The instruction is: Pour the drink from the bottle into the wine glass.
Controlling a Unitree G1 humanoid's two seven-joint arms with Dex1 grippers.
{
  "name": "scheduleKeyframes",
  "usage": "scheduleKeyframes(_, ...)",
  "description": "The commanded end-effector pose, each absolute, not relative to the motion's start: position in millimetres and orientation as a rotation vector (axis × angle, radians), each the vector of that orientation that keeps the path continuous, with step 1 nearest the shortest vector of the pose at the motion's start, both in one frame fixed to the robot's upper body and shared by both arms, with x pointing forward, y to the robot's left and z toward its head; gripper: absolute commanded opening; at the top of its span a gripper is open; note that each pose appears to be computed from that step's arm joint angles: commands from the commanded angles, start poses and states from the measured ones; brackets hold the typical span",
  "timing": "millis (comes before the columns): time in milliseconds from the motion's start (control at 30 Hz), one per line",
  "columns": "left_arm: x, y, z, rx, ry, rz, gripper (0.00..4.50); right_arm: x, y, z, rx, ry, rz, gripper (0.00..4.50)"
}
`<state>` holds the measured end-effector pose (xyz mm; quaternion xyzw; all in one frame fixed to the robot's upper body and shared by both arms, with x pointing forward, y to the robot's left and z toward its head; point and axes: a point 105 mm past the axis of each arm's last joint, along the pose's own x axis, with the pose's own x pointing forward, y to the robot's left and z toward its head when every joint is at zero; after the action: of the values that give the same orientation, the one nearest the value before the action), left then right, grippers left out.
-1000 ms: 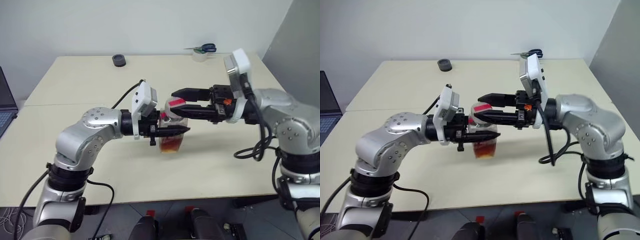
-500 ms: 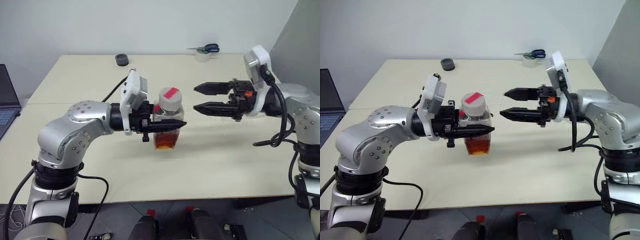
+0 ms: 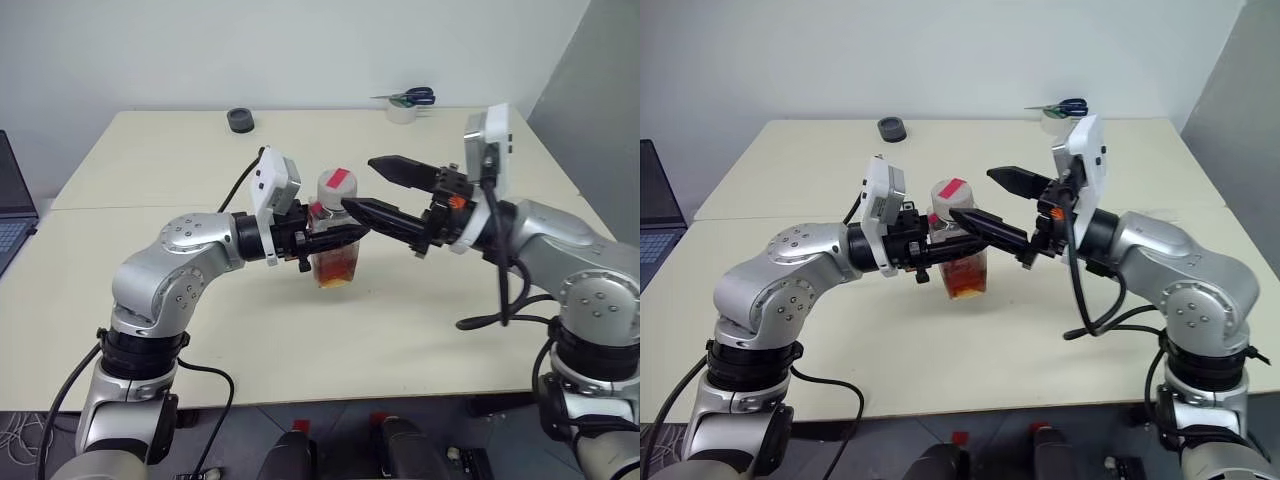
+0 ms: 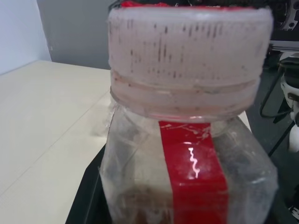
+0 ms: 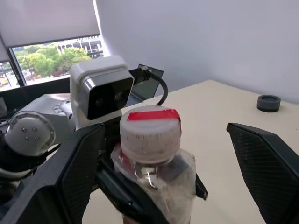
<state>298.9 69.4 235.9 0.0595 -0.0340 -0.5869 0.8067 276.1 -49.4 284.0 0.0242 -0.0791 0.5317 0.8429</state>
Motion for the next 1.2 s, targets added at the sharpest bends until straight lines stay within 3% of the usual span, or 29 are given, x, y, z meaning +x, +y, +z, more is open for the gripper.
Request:
scheduleKeyframes(33, 293, 67, 251, 0.161, -0.15, -1.272, 1.74, 272, -48, 297, 0.043, -0.239, 1.116, 4.47)
scheduleKeyframes(400, 291, 67, 252, 0.171, -0.152, -1.28, 1.74, 270, -43, 291, 0.025, -0.221, 1.162, 4.47)
scheduleKeyframes(500, 290, 66, 253, 0.173, -0.156, -1.282, 1.74, 269, -41, 292, 0.016, -0.223, 1.174, 3.91)
scheduleKeyframes(700, 288, 65, 253, 0.176, -0.156, -1.29, 1.74, 269, -40, 294, 0.021, -0.233, 1.182, 1.88)
scheduleKeyframes(1000, 285, 64, 254, 0.178, -0.156, -1.303, 1.74, 267, -42, 293, 0.014, -0.237, 1.189, 1.87)
scheduleKeyframes(1200, 256, 59, 261, 0.169, -0.153, -1.454, 1.74, 271, -58, 293, -0.109, -0.194, 1.365, 1.87)
